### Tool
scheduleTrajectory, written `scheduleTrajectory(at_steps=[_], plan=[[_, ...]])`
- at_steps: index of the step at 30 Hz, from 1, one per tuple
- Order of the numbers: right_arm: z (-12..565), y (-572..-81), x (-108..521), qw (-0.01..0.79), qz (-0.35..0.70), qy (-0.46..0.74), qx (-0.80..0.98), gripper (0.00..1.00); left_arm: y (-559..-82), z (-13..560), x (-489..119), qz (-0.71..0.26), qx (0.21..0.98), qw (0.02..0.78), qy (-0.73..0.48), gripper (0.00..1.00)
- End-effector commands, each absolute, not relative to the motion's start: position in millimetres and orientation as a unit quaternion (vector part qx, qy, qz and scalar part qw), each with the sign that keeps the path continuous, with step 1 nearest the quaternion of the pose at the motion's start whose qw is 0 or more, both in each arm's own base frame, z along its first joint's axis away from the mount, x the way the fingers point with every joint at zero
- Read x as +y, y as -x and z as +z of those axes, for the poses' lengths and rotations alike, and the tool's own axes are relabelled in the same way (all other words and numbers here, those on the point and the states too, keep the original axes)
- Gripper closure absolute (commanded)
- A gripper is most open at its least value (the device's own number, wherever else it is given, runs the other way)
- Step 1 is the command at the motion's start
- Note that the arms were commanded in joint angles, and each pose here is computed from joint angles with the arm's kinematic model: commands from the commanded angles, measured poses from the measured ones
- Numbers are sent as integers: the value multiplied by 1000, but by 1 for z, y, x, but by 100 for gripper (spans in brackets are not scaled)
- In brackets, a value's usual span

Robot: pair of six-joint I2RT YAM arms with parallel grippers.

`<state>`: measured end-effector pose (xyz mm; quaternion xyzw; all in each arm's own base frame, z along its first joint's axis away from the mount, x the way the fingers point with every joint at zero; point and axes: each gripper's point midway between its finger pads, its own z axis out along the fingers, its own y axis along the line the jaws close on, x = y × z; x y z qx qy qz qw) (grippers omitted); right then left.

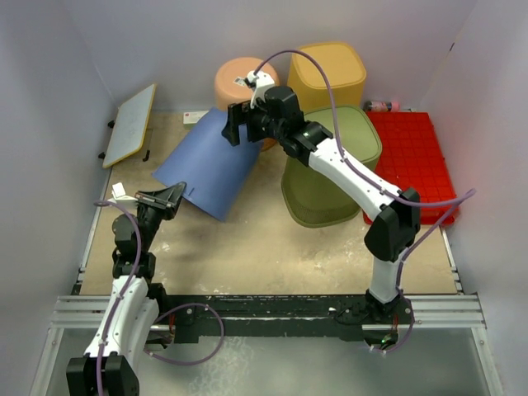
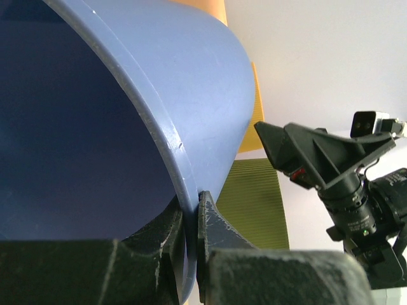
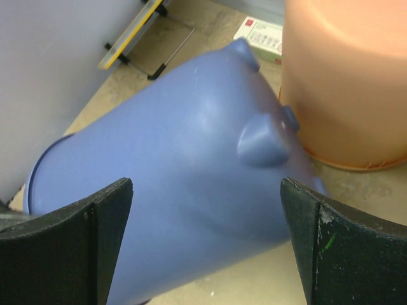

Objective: Turn the large container upside down

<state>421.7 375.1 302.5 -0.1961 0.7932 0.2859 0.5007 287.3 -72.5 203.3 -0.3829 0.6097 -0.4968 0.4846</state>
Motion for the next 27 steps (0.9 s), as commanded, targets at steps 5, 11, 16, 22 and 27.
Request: scheduleTrajectory(at_steps=[5, 11, 16, 22, 27], plan=[[330, -464, 378, 526, 302, 150, 781, 0, -238, 41, -59, -322, 747, 336, 475, 100], [322, -479, 385, 516, 310, 149, 784, 0, -236, 39, -59, -322, 749, 334, 473, 100], [312, -471, 395, 491, 347, 159, 783, 0, -237, 39, -59, -322, 749, 336, 472, 100], [310, -446, 410, 454, 413, 184, 768, 0, -237, 40, -59, -323, 749, 337, 470, 100], [319, -424, 414, 435, 452, 201, 753, 0, -238, 40, -59, -323, 749, 339, 469, 100]])
